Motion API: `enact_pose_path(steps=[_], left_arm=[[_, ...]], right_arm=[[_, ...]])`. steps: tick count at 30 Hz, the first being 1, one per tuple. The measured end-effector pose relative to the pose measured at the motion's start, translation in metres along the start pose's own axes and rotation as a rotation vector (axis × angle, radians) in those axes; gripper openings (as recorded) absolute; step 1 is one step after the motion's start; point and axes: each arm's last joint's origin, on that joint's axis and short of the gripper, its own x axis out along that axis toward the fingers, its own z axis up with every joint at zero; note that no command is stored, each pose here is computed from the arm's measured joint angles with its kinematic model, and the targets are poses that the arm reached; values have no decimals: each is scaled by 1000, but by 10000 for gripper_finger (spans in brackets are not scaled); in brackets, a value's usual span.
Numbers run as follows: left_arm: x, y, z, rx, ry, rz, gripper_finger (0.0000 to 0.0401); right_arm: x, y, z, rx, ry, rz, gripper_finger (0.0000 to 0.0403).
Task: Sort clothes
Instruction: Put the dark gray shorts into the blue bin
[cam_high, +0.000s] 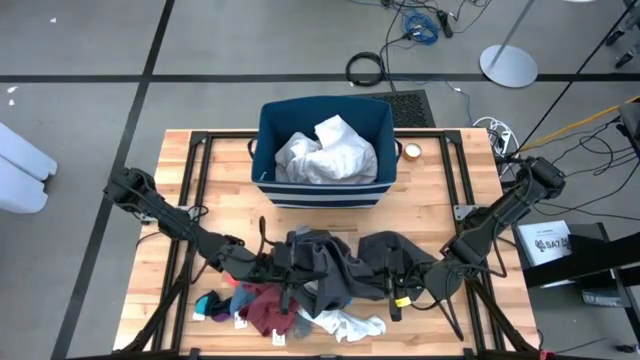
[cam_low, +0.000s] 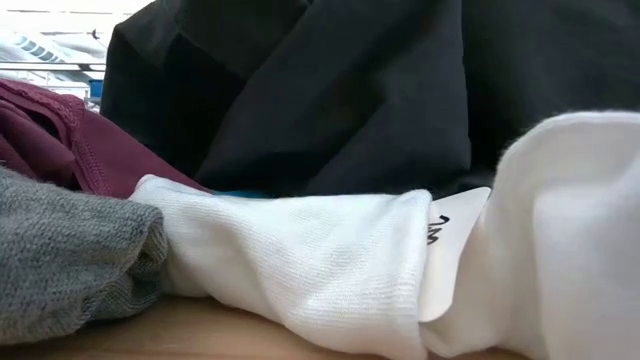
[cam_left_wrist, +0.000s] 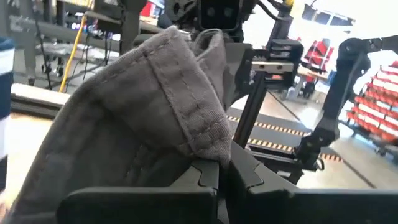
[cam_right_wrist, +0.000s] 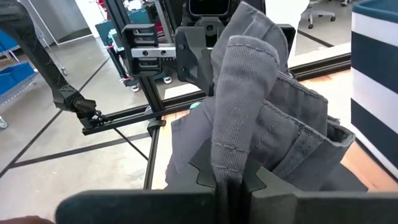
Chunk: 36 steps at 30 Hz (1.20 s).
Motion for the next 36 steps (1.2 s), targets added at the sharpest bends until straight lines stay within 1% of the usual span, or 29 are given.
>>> enact_pose_path(steps=[3, 6, 11, 14, 17, 19, 22, 24, 26, 29, 33, 36], left_arm=[[1, 2, 1, 59, 2, -10, 4], [4, 8, 2, 86, 5, -30, 4], [10, 22, 4, 97, 21, -75, 4], [14, 31, 4, 101, 55, -89, 4], [15, 37, 2, 105, 89, -108, 4], [16, 38, 3, 103, 90, -130, 4], [16, 37, 4, 98, 83, -177, 4], [16, 36, 5, 95, 77, -199, 4], [16, 35, 5, 94, 73, -224, 4], [16, 36, 5, 99, 73, -222, 4], [19, 46, 7, 102, 69, -192, 4], [21, 54, 8, 105, 80, -172, 4]], right_arm=[[1, -2, 1, -6, -2, -6, 0], [4, -4, 1, -7, -4, -17, 0], [12, -6, -4, -26, 9, -35, 0], [16, -5, -7, -44, 16, -37, 0], [17, -3, -6, -51, -9, -23, 1], [20, -3, -4, -57, -34, -29, 8], [26, -7, -1, -62, -64, -58, 33], [29, -9, -2, -65, -61, -66, 59], [34, -10, -5, -69, -41, -39, 89], [43, -8, -10, -60, -30, 14, 139], [56, -11, -17, -54, -33, 2, 201], [64, -17, -19, -60, -27, -18, 237]])
